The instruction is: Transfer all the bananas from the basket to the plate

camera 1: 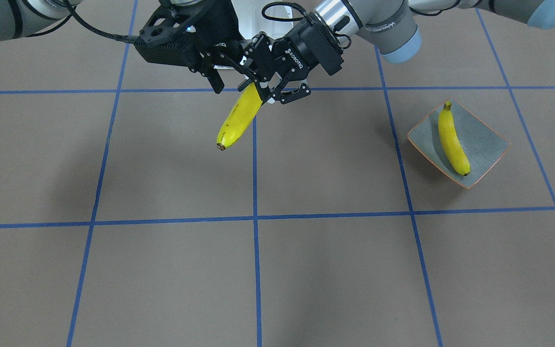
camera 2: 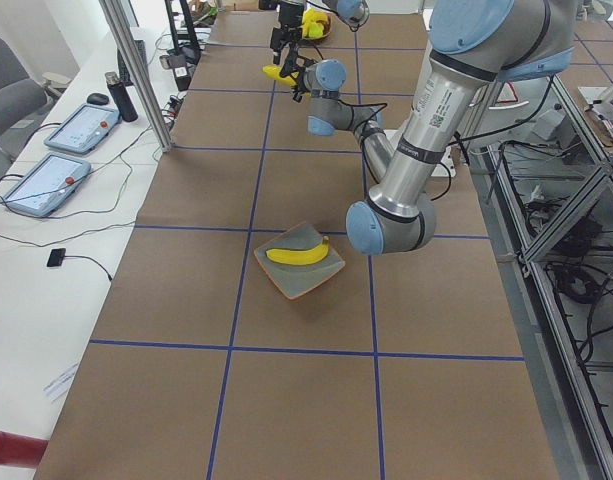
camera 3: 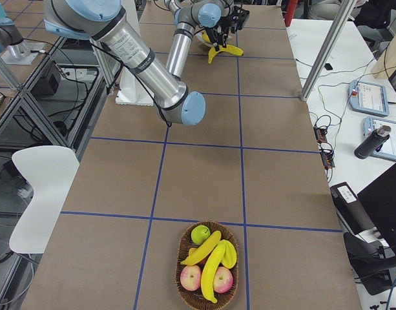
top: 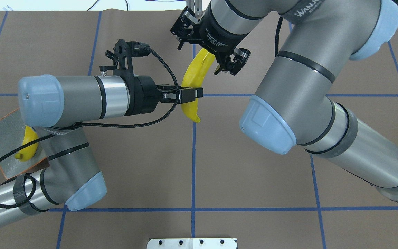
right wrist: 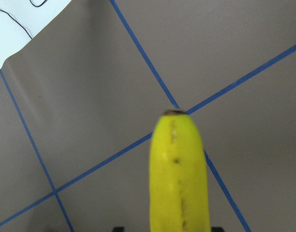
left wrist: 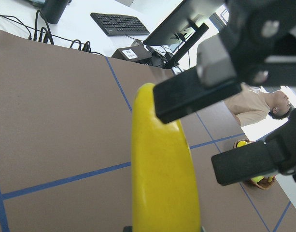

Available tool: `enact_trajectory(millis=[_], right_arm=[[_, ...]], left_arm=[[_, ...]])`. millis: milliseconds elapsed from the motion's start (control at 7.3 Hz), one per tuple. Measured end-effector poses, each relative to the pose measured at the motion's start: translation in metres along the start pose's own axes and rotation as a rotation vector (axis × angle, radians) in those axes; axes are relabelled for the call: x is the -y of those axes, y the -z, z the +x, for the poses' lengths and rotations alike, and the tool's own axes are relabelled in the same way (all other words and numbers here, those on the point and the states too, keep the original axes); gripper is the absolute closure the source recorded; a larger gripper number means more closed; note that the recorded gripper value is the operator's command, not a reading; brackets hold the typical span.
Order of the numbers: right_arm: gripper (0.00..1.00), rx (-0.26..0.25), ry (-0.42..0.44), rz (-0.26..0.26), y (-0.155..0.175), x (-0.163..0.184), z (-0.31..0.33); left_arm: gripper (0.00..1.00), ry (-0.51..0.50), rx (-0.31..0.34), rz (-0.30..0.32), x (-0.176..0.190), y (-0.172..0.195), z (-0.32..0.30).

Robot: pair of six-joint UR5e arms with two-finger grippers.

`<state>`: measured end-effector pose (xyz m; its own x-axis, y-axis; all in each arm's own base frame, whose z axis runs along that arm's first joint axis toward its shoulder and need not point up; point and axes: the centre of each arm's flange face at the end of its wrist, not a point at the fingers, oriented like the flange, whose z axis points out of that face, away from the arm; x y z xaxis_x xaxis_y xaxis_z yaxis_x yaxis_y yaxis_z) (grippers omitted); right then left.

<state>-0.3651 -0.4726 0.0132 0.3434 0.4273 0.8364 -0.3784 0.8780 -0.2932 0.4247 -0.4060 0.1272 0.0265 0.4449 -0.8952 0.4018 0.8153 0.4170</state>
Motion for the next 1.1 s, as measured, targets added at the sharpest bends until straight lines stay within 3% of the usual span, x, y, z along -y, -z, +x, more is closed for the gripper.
enact_trajectory(millis=[411, 822, 1096], right_arm=[[0.00, -0.023, 0.065, 0.047, 0.008, 0.040, 0.034], [0.00, -0.128, 0.227, 0.085, 0.004, 0.117, 0.104], [0.00, -0.208, 0.351, 0.086, 0.009, 0.174, 0.167]], left_arm=[[1.00, 0.014, 0.049, -0.025, -0.013, 0.007, -0.026], [1.00, 0.040, 0.174, -0.078, -0.047, 0.049, -0.093], [1.00, 0.114, 0.256, -0.093, -0.065, 0.088, -0.131]])
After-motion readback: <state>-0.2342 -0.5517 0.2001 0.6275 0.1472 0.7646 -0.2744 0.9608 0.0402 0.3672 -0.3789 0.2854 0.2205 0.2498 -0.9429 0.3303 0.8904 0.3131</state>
